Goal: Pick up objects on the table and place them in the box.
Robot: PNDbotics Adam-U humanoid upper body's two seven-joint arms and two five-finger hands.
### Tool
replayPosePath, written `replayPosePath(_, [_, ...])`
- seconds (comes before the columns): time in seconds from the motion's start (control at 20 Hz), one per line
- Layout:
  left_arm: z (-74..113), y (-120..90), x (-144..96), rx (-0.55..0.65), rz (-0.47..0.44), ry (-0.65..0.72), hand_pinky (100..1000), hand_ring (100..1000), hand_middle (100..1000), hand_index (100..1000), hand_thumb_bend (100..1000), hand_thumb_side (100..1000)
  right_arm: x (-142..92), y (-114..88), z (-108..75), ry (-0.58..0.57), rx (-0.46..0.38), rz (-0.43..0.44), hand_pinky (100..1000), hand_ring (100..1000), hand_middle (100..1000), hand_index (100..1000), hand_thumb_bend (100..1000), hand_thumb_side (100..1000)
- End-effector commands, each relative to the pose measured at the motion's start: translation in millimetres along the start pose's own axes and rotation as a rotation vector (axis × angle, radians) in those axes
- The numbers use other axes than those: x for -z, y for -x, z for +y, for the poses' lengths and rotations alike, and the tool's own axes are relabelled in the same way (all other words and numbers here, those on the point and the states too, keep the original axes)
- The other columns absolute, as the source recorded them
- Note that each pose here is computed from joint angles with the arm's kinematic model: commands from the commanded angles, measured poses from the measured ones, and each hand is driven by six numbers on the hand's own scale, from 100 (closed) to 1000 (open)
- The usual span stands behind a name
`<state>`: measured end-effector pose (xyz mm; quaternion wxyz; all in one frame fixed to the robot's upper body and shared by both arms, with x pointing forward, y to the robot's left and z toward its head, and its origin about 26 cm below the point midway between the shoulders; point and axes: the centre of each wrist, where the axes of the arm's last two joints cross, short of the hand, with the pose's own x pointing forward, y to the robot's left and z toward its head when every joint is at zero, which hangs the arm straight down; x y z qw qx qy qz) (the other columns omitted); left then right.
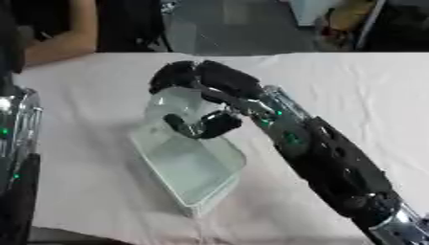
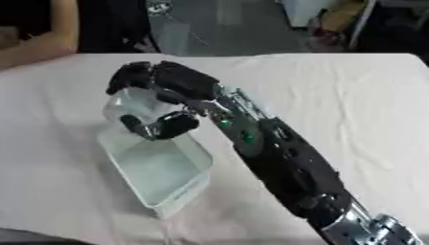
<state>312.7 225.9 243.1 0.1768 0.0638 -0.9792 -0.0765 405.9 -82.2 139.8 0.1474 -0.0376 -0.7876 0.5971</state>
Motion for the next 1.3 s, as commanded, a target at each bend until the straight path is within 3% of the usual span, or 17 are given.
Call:
replayPosePath(0.05, [-1.0,-5.6,8.0,-0.008,-0.037,0.006,530,596,668,776,100,776,1.1,3.7,4.3,-0.020,0.014,-0.018,100,197,215,254,100,417])
replayPosePath(0.2, [-0.9,-5.6,8.1,-0.008,-0.037,0.006,530,596,668,776,100,776,-3.1,9.4,17.2,-0.107,0.025,-0.028,100,372,404,442,100,262])
replayPosePath(0.25, [-0.9,-5.6,8.2,-0.008,-0.037,0.006,530,596,668,776,100,776,-4.7,11.3,21.7,-0.153,0.027,-0.034,397,537,516,533,100,273])
replayPosePath(0.3, [-0.8,-5.6,8.2,-0.007,-0.037,0.006,529,596,668,776,100,777,-5.9,12.9,23.8,-0.188,0.028,-0.041,567,653,655,584,100,471])
replayPosePath(0.4, [-0.6,-5.5,8.0,-0.006,-0.036,0.006,529,596,668,776,100,777,-8.7,16.0,25.1,-0.233,0.034,-0.047,698,747,746,697,100,628])
replayPosePath(0.45, [-0.6,-5.5,7.9,-0.006,-0.035,0.007,529,596,668,776,100,777,-9.3,16.7,24.7,-0.245,0.036,-0.053,815,826,846,847,135,749])
replayPosePath(0.55, [-0.6,-5.5,7.9,-0.006,-0.035,0.006,529,596,668,776,100,776,-9.4,16.9,24.0,-0.250,0.047,-0.071,908,903,937,970,269,834])
replayPosePath(0.6, [-0.5,-5.5,8.0,-0.006,-0.035,0.006,529,596,668,776,100,776,-9.5,16.7,23.4,-0.241,0.057,-0.083,890,889,918,948,246,824])
replayPosePath(0.65, [-0.5,-5.5,8.0,-0.006,-0.035,0.006,529,596,668,776,100,777,-9.1,16.3,22.6,-0.230,0.068,-0.097,951,940,982,1000,347,859])
replayPosePath(0.75, [-0.6,-5.5,7.9,-0.005,-0.034,0.007,529,596,668,776,100,778,-8.7,15.9,20.9,-0.207,0.091,-0.122,968,962,1000,1000,377,866])
replayPosePath(1.3, [-0.6,-5.5,7.8,-0.005,-0.034,0.007,529,597,668,777,100,778,-9.1,15.3,13.1,-0.161,0.152,-0.147,1000,986,1000,1000,385,874])
